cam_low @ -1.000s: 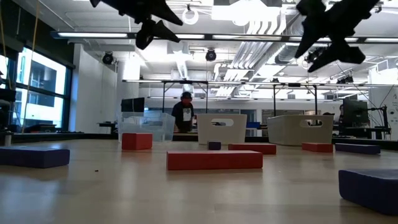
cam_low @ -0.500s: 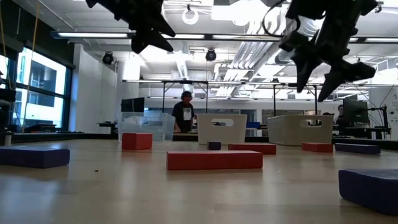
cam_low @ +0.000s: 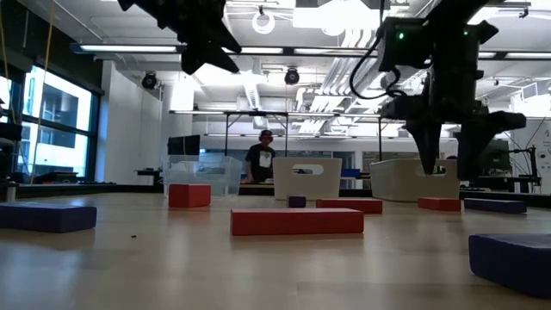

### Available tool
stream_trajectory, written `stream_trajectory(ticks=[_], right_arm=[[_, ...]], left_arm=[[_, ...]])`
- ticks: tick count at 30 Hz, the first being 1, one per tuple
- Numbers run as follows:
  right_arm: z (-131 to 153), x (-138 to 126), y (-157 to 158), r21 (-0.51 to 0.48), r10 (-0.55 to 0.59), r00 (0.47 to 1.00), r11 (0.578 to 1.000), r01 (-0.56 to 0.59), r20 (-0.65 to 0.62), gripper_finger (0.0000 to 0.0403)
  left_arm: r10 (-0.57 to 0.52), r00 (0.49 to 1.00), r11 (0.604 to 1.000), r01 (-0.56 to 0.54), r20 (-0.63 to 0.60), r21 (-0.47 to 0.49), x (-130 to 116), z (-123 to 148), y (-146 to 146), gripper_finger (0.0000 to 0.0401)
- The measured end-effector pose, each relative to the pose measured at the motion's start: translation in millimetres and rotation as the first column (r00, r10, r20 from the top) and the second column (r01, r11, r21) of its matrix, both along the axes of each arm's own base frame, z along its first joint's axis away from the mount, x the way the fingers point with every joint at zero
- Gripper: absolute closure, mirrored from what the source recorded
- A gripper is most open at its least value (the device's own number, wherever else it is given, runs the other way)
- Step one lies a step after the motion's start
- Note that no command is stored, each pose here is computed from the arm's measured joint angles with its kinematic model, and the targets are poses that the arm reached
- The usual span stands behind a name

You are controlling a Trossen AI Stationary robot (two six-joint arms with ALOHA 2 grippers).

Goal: Sort & place blocks by color
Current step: Put the red block into the gray bin

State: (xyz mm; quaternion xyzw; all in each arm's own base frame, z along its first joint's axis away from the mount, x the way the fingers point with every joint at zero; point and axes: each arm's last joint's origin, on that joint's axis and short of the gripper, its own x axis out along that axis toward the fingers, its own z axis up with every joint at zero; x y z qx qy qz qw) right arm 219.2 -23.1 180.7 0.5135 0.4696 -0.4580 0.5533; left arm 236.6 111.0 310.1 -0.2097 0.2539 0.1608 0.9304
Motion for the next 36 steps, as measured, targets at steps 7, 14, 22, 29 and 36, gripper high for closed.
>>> stream_trajectory(ticks=[7, 14, 22, 29, 36], right_arm=[[-18, 11, -1, 0.004, 0.000, 0.999, 1.000, 0.000, -0.034, 0.0190], [-34, 17, -2, 0.005, -0.003, 0.995, 1.000, 0.003, -0.097, 0.0190], [-45, 22, -3, -0.012, -0.002, 0.993, 1.000, 0.000, -0.121, 0.0190], [-45, 23, -3, -0.016, -0.002, 0.994, 1.000, 0.000, -0.113, 0.0240], [-45, 22, -3, -0.022, 0.009, 0.993, 1.000, -0.011, -0.116, 0.0292]], left_arm=[[-0.013, 1.000, 1.000, 0.013, -0.016, 0.014, -1, -1, 0, 0.0284], [-0.021, 1.000, 0.999, 0.021, -0.019, 0.025, -1, -1, 0, 0.0284], [-0.024, 1.000, 0.999, 0.025, -0.020, 0.031, -1, -1, 0, 0.0284], [-0.024, 0.999, 0.999, 0.025, -0.037, 0.022, -2, -2, -1, 0.0284], [-0.024, 0.998, 1.000, 0.025, -0.054, 0.013, -3, -4, -1, 0.0284]])
